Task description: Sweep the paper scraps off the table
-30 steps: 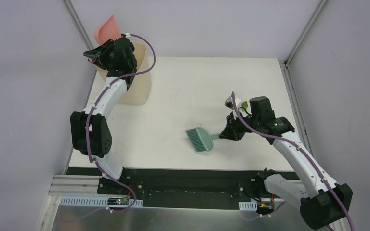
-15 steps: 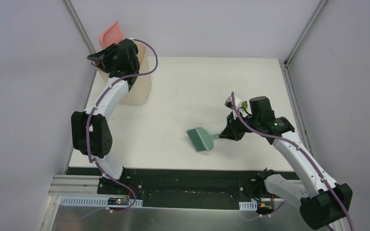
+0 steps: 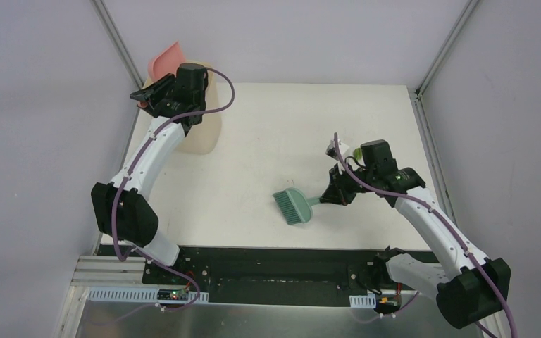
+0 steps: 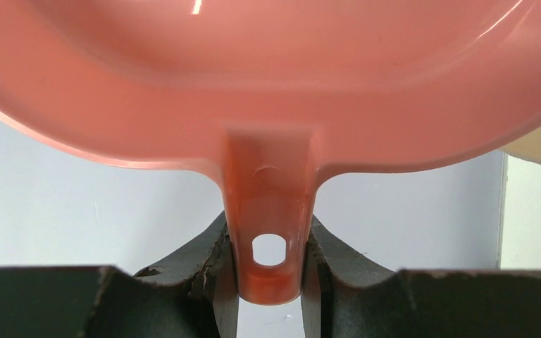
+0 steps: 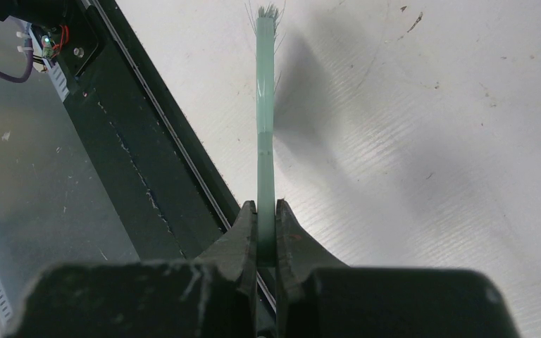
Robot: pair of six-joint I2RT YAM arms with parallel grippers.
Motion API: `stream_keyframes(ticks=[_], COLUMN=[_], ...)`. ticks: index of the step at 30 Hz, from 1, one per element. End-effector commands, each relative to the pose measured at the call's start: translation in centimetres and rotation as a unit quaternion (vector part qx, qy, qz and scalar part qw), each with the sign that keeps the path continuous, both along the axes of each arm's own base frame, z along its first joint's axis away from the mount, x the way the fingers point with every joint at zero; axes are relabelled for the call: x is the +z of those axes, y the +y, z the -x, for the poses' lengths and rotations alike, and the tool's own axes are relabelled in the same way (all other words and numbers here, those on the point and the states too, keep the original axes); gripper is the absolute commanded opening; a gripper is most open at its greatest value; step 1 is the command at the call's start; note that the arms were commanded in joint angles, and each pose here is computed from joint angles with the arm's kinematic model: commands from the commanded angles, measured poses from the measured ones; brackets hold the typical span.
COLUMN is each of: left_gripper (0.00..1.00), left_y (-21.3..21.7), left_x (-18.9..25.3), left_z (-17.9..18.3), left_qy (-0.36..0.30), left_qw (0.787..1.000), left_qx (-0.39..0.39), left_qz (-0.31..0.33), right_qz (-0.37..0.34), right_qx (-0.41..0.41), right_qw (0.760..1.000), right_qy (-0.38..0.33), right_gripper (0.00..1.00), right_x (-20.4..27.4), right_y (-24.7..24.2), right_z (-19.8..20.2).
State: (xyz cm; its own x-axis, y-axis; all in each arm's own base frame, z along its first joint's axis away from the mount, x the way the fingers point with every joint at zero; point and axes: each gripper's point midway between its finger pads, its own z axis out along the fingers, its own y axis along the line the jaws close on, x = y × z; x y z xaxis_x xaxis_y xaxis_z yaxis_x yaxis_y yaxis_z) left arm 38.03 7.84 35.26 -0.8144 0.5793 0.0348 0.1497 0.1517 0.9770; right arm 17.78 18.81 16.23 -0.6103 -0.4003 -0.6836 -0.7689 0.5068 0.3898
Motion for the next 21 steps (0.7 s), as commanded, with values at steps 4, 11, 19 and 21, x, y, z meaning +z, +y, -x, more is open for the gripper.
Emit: stream_keyframes(ticks=[4, 11, 19, 21], left_gripper=[0.00, 0.00, 0.00, 0.00], left_y=[-0.2, -3.0, -11.0, -12.7], left_x=[2.9, 3.5, -0.4, -2.0], left_z=[0.9, 1.2, 4.3, 5.1], left_qy=[-0.085, -0.140, -0.095, -0.065], left_qw=[0.996, 0.989, 0.922, 0.900], left_qx=[0.020, 0.020, -0.062, -0.067], left_qz=[0.018, 0.054, 0.371, 0.427], right_qz=[-0.006, -0.009, -0.041, -0.044], right_qx=[-0.001, -0.019, -0.037, -0.048], right_qw=[1.000, 1.000, 0.998, 0.998], right_qy=[-0.020, 0.001, 0.004, -0.003], right_gripper=[0.00, 0.00, 0.00, 0.00], right_x=[0.5, 0.0, 0.7, 0.9], right_y=[0.1, -0.4, -1.1, -1.6], right_z=[-1.0, -1.8, -2.5, -2.8])
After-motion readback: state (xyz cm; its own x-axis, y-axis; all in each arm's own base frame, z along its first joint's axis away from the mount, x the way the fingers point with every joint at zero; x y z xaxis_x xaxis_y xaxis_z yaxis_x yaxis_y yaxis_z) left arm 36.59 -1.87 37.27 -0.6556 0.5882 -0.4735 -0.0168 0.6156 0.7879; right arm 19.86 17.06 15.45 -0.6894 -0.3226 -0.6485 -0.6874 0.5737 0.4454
